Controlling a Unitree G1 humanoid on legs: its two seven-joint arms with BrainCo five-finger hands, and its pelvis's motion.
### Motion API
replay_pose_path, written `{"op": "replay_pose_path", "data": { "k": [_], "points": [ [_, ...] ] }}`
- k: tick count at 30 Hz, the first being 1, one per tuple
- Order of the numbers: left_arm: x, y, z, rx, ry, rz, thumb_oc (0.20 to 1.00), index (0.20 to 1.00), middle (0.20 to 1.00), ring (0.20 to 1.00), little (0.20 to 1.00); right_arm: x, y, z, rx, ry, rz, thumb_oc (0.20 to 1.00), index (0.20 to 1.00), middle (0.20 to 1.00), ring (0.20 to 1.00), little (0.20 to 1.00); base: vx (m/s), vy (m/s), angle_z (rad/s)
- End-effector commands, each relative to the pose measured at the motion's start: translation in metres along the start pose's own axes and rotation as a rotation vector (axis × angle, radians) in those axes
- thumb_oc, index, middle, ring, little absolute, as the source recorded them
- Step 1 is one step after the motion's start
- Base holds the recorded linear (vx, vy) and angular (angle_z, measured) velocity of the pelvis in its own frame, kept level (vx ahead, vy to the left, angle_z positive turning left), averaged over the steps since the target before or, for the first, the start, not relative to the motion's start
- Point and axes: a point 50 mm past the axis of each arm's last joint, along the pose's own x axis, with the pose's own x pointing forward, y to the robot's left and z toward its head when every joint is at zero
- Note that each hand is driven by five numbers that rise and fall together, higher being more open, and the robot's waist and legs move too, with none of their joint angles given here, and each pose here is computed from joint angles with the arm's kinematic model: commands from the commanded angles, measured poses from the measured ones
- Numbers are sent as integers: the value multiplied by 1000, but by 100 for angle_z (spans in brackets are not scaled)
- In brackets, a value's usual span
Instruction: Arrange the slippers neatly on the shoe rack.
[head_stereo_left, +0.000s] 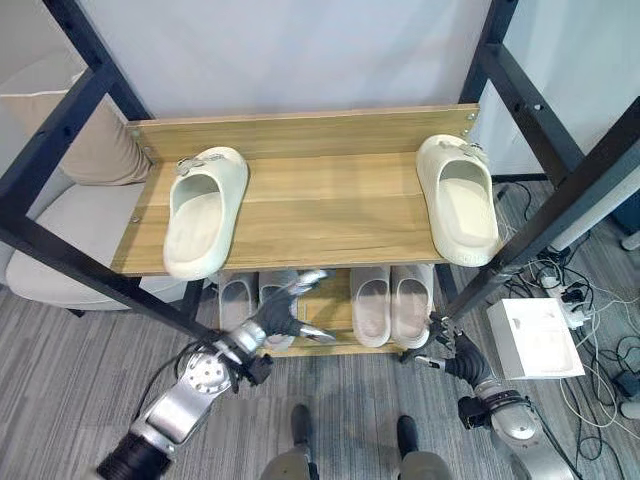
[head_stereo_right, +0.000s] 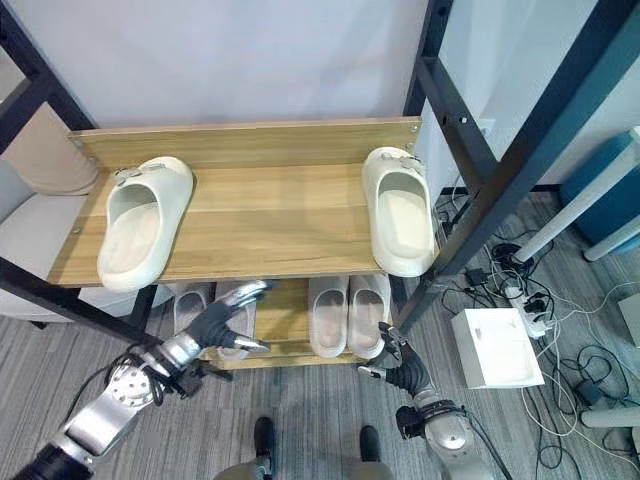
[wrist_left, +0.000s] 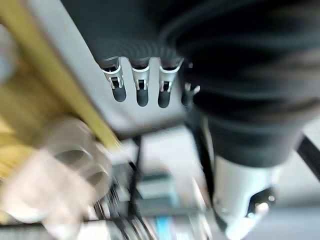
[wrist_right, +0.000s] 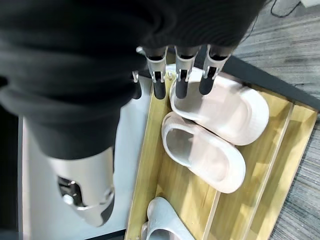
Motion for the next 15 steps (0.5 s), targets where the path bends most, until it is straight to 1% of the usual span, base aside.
{"op": "replay_pose_path", "data": {
  "k": [1,2,3,4,6,7,8,9,11,13,14,15],
  "points": [
    [15,14,35,-18,-202,-68,1000,1000,1000,1000,1000,13,3,23,-17,-110,31,1000,1000,1000,1000,1000,24,-11,-8],
    [20,13,45,-27,-248,-106,1000,1000,1000,1000,1000,14,5,23,-18,-108,38,1000,1000,1000,1000,1000,27,-21,-13],
    [28,12,64,-58,-342,-145,1000,1000,1000,1000,1000,14,9,22,-18,-102,50,1000,1000,1000,1000,1000,22,-27,-19],
    [32,14,76,-104,-418,-143,1000,1000,1000,1000,1000,14,12,21,-14,-98,56,1000,1000,1000,1000,1000,21,-43,-15],
    [33,25,90,-171,-537,-32,1000,1000,1000,1000,1000,12,16,18,1,-92,57,1000,1000,1000,1000,1000,27,-57,-5],
    [26,43,93,-166,-610,196,1000,1000,1000,1000,1000,8,20,14,29,-82,40,1000,1000,1000,1000,1000,47,-83,-2],
    [15,58,91,-83,-615,398,1000,1000,1000,1000,1000,6,22,10,49,-74,22,1000,1000,1000,1000,1000,41,-74,1],
    [15,57,91,-81,-613,403,1000,1000,1000,1000,1000,6,22,10,48,-73,23,1000,1000,1000,1000,1000,31,-47,10],
    [6,71,85,51,-572,604,1000,1000,1000,1000,1000,6,21,8,53,-75,-3,1000,1000,1000,1000,1000,26,-45,17],
    [-4,86,85,275,-525,786,1000,1000,1000,1000,1000,4,20,8,51,-85,-26,1000,1000,1000,1000,1000,33,-52,19],
    [-7,90,83,344,-502,853,1000,1000,1000,1000,1000,3,19,8,46,-88,-33,1000,1000,1000,1000,1000,46,-49,12],
    [-15,100,76,504,-417,942,1000,1000,1000,1000,1000,2,16,9,34,-96,-48,1000,1000,1000,1000,1000,34,-30,6]
  ]
}}
